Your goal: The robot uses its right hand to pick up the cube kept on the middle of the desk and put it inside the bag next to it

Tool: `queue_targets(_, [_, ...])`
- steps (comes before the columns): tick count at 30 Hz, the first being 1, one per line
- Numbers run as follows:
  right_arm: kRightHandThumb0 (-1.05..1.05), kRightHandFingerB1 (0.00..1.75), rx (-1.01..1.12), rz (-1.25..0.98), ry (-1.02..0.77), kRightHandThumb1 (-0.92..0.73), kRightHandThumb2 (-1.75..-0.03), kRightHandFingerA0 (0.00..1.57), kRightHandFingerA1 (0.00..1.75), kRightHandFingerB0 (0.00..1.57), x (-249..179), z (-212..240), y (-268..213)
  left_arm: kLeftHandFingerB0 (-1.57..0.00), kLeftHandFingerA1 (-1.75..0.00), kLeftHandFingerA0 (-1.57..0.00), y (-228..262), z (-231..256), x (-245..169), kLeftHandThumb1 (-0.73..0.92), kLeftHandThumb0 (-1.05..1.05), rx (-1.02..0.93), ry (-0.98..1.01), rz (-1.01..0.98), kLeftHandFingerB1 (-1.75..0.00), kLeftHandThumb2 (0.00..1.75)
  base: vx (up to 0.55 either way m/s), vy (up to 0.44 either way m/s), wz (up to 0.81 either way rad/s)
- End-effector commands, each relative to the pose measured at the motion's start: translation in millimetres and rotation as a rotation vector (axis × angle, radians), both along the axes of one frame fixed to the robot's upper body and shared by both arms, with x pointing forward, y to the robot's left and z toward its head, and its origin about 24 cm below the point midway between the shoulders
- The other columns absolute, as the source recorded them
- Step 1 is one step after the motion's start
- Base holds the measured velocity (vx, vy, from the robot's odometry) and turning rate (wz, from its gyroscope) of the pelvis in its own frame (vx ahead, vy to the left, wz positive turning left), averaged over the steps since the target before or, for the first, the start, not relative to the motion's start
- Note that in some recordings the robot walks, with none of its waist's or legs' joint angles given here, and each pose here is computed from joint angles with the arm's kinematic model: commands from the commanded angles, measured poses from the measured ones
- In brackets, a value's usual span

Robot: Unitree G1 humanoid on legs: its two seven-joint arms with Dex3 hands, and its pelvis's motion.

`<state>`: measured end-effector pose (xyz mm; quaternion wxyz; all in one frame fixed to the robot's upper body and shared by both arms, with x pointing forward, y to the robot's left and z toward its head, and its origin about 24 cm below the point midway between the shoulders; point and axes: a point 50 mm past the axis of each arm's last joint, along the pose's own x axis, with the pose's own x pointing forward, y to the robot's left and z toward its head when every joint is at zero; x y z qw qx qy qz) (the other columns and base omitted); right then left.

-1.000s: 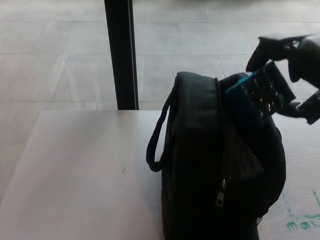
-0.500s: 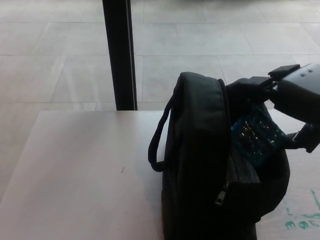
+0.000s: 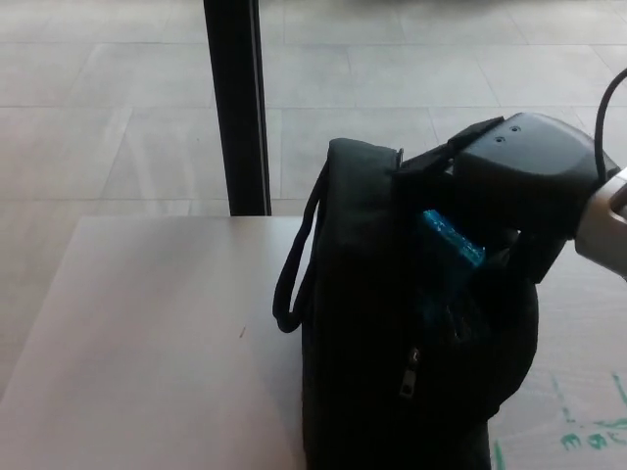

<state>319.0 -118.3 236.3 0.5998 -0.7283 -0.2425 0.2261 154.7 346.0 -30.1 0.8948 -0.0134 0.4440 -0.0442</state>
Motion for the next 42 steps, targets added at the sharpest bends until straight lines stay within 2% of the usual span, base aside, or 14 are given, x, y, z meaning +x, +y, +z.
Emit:
queue_targets(1, [-0.61,0.35,-0.186,-0.227,0.059,-0.68,-0.6,0.45,0.63,0.13,5,4,-7,-0.26,-0.5,-0.25,7,5,-1,0.71,-0.62,0.016,0.006,0.016,-0.4,0.61,0.0,0.0,0.0])
queue_targets(2, [-0.61,0.35,-0.205,-0.244,0.062,-0.68,-0.6,0.45,0.63,0.13,5,4,-8,-0.26,-0.5,-0.25,7,5,-1,0.71,-0.62,0.018,0.006,0.015,-0.4,0.61,0.0,0.0,0.0])
queue_targets(3, [-0.71,0.3,-0.248,-0.27,0.07,-0.48,-0.86,0.06,0.54,0.03,5,3,-11,-0.26,-0.49,-0.25,7,5,-1,0.72,-0.63,0.028,0.005,-0.006,-0.39,0.61,0.0,0.0,0.0])
queue_targets(4, [-0.8,0.1,-0.27,-0.283,0.071,-0.46,-0.86,0.0,0.26,0.06,4,3,-15,-0.26,-0.48,-0.25,7,5,-1,0.72,-0.64,0.032,0.008,-0.01,-0.38,0.61,0.0,0.0,0.0])
queue_targets(13, [-0.81,0.1,-0.413,-0.379,0.224,-0.48,-0.86,0.0,0.07,0.05,3,7,-31,-0.27,-0.49,-0.29,7,5,-2,0.72,-0.63,0.051,0.002,-0.007,-0.39,0.6,0.0,0.0,0.0])
queue_targets(14, [-0.78,0.31,-0.421,-0.385,0.239,-0.46,-0.58,0.0,0.0,0.04,2,8,-31,-0.28,-0.49,-0.29,7,5,-2,0.72,-0.62,0.048,0.004,-0.001,-0.39,0.6,0.0,0.0,0.0])
queue_targets(15, [-0.86,0.2,-0.42,-0.392,0.262,-0.53,-0.87,0.0,0.0,0.11,2,10,-31,-0.28,-0.5,-0.3,7,5,-2,0.72,-0.63,0.051,0.003,-0.006,-0.39,0.6,0.0,0.0,0.0])
queue_targets(17, [-0.8,0.27,-0.417,-0.398,0.279,-0.34,-0.74,0.0,0.0,0.07,2,11,-32,-0.29,-0.5,-0.3,7,5,-2,0.71,-0.65,0.065,0.004,-0.02,-0.39,0.6,0.0,0.0,0.0])
queue_targets(20, [-0.75,0.27,-0.379,-0.414,0.325,-0.44,-0.64,0.0,0.0,0.02,2,17,-33,-0.29,-0.5,-0.3,8,4,-2,0.71,-0.63,0.056,0.008,-0.006,-0.4,0.6,0.0,0.0,0.0])
queue_targets(21, [-0.83,0.11,-0.364,-0.415,0.339,-0.46,-0.85,0.0,0.09,0.07,2,20,-33,-0.3,-0.49,-0.31,8,4,-2,0.71,-0.63,0.062,0.01,-0.005,-0.39,0.6,0.0,0.0,0.0])
queue_targets(22, [-0.87,0.13,-0.347,-0.416,0.34,-0.49,-0.87,0.0,0.04,0.07,2,24,-34,-0.21,-0.58,-0.3,8,4,-2,0.56,-0.71,0.057,0.009,-0.001,-0.49,0.93,0.0,0.0,0.0])
queue_targets(23, [-0.93,0.19,-0.313,-0.425,0.347,-0.53,-0.89,0.0,0.0,0.09,2,36,-39,-0.3,-0.49,-0.3,8,5,-2,0.71,-0.62,0.048,0.009,0.003,-0.4,0.6,0.0,0.0,0.0])
queue_targets(33, [-0.9,0.2,0.079,-0.441,0.31,-0.56,-0.93,0.0,0.11,0.13,-13,95,-88,-0.25,-0.5,-0.25,8,4,-4,0.69,-0.63,0.026,0.018,0.015,-0.4,0.6,0.0,0.0,0.0])
queue_targets(42, [-0.62,0.34,0.345,-0.55,0.293,-0.47,-0.86,0.0,0.3,0.07,-51,85,-152,-0.25,-0.49,-0.25,9,2,-7,0.71,-0.63,0.035,0.026,0.0,-0.39,0.61,0.0,0.0,0.0])
